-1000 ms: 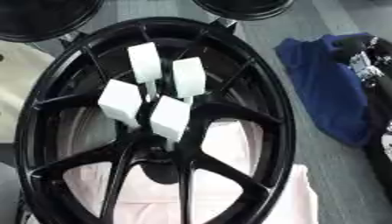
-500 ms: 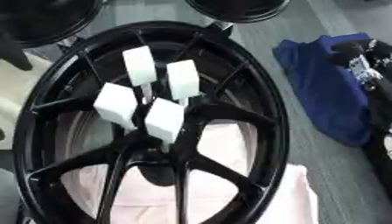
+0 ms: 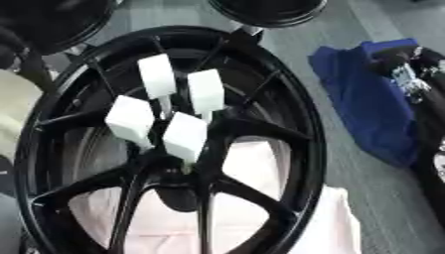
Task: Pull the pin out of the wheel hub.
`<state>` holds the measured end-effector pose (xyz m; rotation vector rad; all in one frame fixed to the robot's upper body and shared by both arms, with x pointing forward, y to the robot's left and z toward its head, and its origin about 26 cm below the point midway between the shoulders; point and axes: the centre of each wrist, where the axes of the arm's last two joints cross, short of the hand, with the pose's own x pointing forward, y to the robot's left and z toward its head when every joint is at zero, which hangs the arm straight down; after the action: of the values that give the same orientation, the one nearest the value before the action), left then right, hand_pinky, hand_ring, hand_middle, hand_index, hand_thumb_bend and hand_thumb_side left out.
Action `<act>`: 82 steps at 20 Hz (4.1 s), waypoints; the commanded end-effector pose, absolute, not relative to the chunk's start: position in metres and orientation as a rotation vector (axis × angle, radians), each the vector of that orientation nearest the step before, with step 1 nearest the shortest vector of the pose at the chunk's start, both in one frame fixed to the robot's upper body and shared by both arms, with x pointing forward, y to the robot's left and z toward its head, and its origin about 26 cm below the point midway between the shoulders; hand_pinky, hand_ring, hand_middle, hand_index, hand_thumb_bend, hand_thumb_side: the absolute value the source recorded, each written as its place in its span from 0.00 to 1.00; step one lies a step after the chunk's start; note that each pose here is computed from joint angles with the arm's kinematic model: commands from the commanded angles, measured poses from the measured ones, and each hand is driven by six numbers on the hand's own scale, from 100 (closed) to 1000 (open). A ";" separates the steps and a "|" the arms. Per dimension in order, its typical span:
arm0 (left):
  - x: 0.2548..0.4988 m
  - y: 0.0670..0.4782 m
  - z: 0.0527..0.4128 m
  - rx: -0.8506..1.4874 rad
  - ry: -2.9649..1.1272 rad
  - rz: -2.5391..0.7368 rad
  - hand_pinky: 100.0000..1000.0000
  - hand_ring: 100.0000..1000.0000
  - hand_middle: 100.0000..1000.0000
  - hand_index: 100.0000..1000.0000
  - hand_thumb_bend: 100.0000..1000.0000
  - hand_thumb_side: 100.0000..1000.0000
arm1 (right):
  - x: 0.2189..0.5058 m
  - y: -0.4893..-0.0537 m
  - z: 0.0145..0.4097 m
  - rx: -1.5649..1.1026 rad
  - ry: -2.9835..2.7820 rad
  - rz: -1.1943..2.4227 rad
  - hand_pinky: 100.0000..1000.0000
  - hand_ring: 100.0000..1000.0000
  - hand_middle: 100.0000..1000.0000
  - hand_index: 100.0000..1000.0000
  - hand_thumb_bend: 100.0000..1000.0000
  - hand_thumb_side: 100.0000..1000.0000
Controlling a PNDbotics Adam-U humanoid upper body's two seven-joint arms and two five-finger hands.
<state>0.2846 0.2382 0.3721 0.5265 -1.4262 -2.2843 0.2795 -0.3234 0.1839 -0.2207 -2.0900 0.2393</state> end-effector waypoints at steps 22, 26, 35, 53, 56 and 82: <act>0.296 0.179 0.387 0.314 -1.506 -1.924 0.86 0.64 0.64 0.80 0.38 0.42 | 0.278 -0.322 0.193 -0.206 -2.093 0.261 0.83 0.68 0.64 0.62 0.03 0.45; 0.304 0.179 0.379 0.310 -1.450 -1.922 0.86 0.65 0.65 0.80 0.39 0.42 | 0.279 -0.321 0.194 -0.201 -2.097 0.257 0.83 0.68 0.64 0.62 0.03 0.45; 0.314 0.182 0.370 0.331 -1.354 -1.950 0.85 0.61 0.60 0.75 0.38 0.39 | 0.280 -0.319 0.195 -0.191 -2.105 0.254 0.83 0.68 0.64 0.62 0.02 0.45; 0.326 0.185 0.343 0.311 -1.274 -2.028 0.88 0.72 0.71 0.81 0.35 0.23 | 0.282 -0.316 0.197 -0.173 -2.111 0.249 0.83 0.67 0.64 0.62 0.01 0.46; 0.327 0.186 0.342 0.334 -1.273 -2.033 0.88 0.73 0.72 0.81 0.36 0.23 | 0.282 -0.316 0.196 -0.171 -2.110 0.249 0.83 0.67 0.64 0.62 0.00 0.46; 0.338 0.193 0.341 0.411 -1.278 -2.038 0.87 0.71 0.70 0.80 0.29 0.14 | 0.281 -0.315 0.195 -0.162 -2.106 0.249 0.84 0.68 0.64 0.62 0.00 0.48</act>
<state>0.3412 0.1915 0.3299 0.3873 -1.2600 -2.0364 0.2836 -0.3155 0.1879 -0.1643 -2.0858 0.2357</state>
